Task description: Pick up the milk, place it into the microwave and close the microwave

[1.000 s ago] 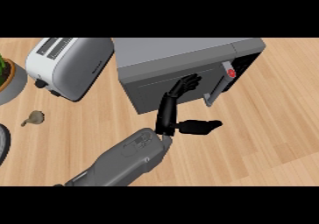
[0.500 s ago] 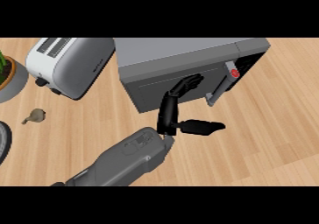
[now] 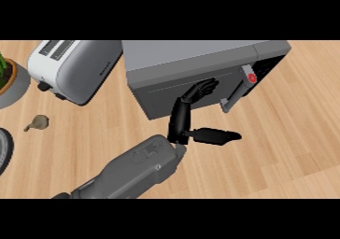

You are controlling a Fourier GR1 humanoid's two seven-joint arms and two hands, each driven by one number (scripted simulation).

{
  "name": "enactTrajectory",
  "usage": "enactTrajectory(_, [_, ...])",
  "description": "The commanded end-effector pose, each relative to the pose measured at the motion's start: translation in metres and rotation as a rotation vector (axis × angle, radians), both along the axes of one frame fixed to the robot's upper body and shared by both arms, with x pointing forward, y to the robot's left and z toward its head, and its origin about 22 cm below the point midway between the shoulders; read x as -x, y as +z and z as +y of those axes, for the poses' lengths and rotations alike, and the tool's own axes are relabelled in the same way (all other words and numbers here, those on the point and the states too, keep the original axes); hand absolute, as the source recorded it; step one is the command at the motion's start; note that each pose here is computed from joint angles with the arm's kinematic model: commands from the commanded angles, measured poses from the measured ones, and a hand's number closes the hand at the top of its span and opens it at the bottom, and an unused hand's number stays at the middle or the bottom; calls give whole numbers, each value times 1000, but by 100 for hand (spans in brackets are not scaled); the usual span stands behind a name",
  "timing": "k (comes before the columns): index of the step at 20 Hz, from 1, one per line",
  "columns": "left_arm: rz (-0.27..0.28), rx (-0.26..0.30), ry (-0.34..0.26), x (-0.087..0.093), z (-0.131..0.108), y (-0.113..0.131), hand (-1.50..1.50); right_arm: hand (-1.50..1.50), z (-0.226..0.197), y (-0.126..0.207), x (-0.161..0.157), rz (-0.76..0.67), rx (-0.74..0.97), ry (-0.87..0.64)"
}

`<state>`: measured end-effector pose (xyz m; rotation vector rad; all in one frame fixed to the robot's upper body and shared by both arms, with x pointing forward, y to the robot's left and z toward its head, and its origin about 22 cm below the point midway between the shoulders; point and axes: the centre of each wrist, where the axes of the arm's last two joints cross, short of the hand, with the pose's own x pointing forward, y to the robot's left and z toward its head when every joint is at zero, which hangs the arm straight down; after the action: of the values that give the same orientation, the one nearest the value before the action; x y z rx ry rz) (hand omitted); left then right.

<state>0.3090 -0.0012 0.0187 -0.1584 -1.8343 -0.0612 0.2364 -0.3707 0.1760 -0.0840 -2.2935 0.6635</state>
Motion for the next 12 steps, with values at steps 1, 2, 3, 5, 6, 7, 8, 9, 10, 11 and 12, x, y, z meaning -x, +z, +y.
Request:
enactTrajectory(1, [11, 11, 95, -22, 6, 9, -150, -150, 11, -35, -10, 114, -197, 104])
enactTrajectory(2, [0, 10, 94, -25, 4, 14, -150, -150, 8, -36, -12, 122, -211, 104])
enactTrajectory(3, [2, 14, 87, -26, 3, 16, -150, -150, 10, -37, -15, 134, -219, 116])
enactTrajectory(5, [10, 20, 101, -28, 6, 14, -150, -150, 8, -37, -16, 148, -234, 129])
enactTrajectory(6, [4, 11, 94, -26, 6, 11, -150, -150, 7, -37, -18, 153, -237, 139])
enactTrajectory(7, [-1, 14, 96, -27, 6, 12, -150, -150, 3, -38, -19, 171, -240, 140])
enactTrajectory(8, [-4, 17, 94, -28, 6, 13, -150, -150, 3, -38, -22, 167, -256, 147])
enactTrajectory(9, [1, 18, 99, -27, 5, 13, -150, -150, 0, -35, -22, 179, -239, 154])
enactTrajectory(10, [4, 15, 102, -26, 8, 6, -150, -150, -1, -34, -24, 178, -258, 151])
enactTrajectory(11, [-5, 19, 103, -27, 7, 9, -150, -150, -4, -35, -25, 184, -264, 155])
enactTrajectory(12, [-3, 24, 103, -28, 6, 11, -150, -150, -4, -34, -27, 192, -267, 167])
